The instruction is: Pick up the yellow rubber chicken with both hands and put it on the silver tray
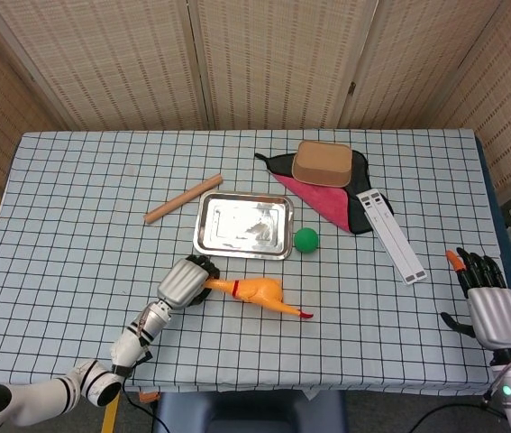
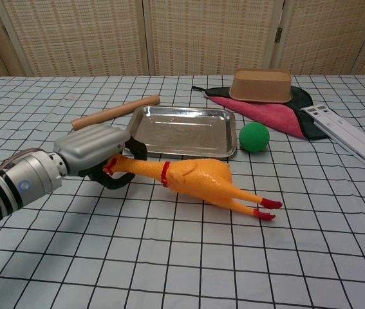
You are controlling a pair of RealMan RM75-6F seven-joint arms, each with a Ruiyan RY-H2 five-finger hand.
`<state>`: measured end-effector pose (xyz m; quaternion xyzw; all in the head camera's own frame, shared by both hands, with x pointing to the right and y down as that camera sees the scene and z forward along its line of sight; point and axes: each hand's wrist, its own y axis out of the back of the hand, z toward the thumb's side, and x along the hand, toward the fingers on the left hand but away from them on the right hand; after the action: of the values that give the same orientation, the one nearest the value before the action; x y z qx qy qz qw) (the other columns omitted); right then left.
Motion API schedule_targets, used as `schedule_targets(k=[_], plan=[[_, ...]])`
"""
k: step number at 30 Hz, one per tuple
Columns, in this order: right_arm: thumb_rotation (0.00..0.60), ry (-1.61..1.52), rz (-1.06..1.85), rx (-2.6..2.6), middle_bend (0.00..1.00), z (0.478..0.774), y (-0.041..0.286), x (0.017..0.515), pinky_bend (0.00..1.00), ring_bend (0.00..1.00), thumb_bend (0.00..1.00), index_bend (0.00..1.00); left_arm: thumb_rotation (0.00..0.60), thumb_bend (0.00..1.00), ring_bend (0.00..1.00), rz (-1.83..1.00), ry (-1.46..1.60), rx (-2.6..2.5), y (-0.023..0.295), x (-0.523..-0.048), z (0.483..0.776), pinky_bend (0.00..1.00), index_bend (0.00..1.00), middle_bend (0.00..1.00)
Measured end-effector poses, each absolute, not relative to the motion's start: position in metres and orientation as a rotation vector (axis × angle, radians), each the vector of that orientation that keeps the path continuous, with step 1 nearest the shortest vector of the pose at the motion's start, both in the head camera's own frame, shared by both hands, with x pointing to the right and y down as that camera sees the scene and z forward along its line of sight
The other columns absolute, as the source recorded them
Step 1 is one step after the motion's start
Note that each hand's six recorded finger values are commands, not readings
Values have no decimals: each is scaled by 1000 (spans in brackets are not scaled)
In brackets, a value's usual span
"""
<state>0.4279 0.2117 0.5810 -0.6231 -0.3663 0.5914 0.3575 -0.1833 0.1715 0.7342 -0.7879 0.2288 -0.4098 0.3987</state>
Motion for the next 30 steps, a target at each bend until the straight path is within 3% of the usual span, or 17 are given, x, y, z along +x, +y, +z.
schedule_targets(k=[10,30], plan=[[600,-966,1448,-1712,0,584,207,403,0,0,132,0,600,719,438,-938,689,-2073,177,-188,712,551,771,590],[600,-652,1189,-2202,0,620,158,217,0,0,133,0,600,728,450,-967,872,-2214,163,-204,684,555,782,601]])
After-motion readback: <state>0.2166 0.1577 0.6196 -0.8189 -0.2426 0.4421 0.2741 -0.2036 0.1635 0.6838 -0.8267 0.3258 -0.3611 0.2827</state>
